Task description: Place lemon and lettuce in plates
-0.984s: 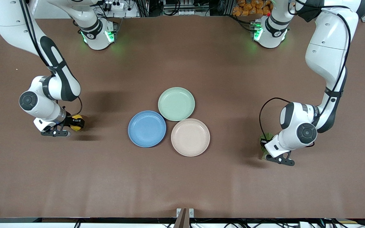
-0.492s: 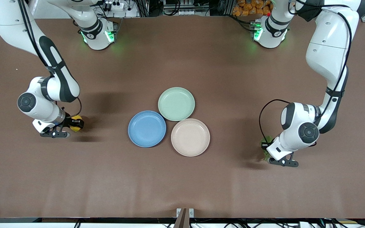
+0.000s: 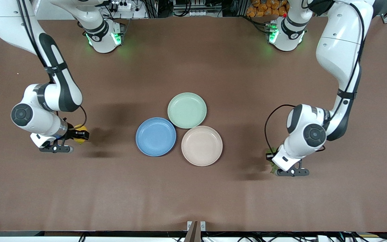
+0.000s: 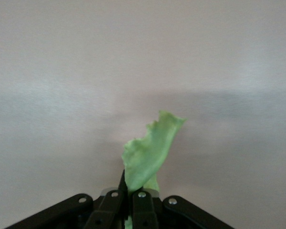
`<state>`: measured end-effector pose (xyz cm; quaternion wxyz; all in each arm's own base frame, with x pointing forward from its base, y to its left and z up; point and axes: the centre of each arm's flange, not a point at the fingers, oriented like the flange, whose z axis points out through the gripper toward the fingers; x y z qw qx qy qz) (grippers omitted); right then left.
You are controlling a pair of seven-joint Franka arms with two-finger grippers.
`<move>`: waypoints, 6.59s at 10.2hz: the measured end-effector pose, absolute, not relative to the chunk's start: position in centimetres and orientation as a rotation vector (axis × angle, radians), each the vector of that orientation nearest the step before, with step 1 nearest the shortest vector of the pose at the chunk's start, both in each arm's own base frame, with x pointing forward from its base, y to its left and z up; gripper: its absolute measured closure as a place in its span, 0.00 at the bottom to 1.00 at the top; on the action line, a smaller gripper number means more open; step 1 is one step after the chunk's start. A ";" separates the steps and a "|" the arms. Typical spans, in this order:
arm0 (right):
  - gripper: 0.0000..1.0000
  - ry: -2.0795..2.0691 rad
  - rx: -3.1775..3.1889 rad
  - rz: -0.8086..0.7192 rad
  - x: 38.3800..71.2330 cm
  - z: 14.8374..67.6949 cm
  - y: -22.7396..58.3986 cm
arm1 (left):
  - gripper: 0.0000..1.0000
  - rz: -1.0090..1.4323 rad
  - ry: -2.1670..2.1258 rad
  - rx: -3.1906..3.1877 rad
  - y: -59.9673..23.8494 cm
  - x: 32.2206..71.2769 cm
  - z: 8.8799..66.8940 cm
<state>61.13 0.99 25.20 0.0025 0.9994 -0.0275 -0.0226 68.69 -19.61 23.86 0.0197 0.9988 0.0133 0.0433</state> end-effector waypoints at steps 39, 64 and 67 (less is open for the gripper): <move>0.00 -0.087 3.208 -0.156 64.0 34.6 7.3 | 0.00 -0.277 0.269 3.203 -13.5 67.8 32.4; 0.00 -0.073 3.134 -0.023 51.4 68.5 -2.7 | 0.00 0.061 -0.180 3.121 -9.8 52.0 64.3; 0.00 -0.089 3.134 -0.013 51.5 68.5 -2.5 | 0.00 0.051 -0.226 3.120 -9.8 51.7 65.3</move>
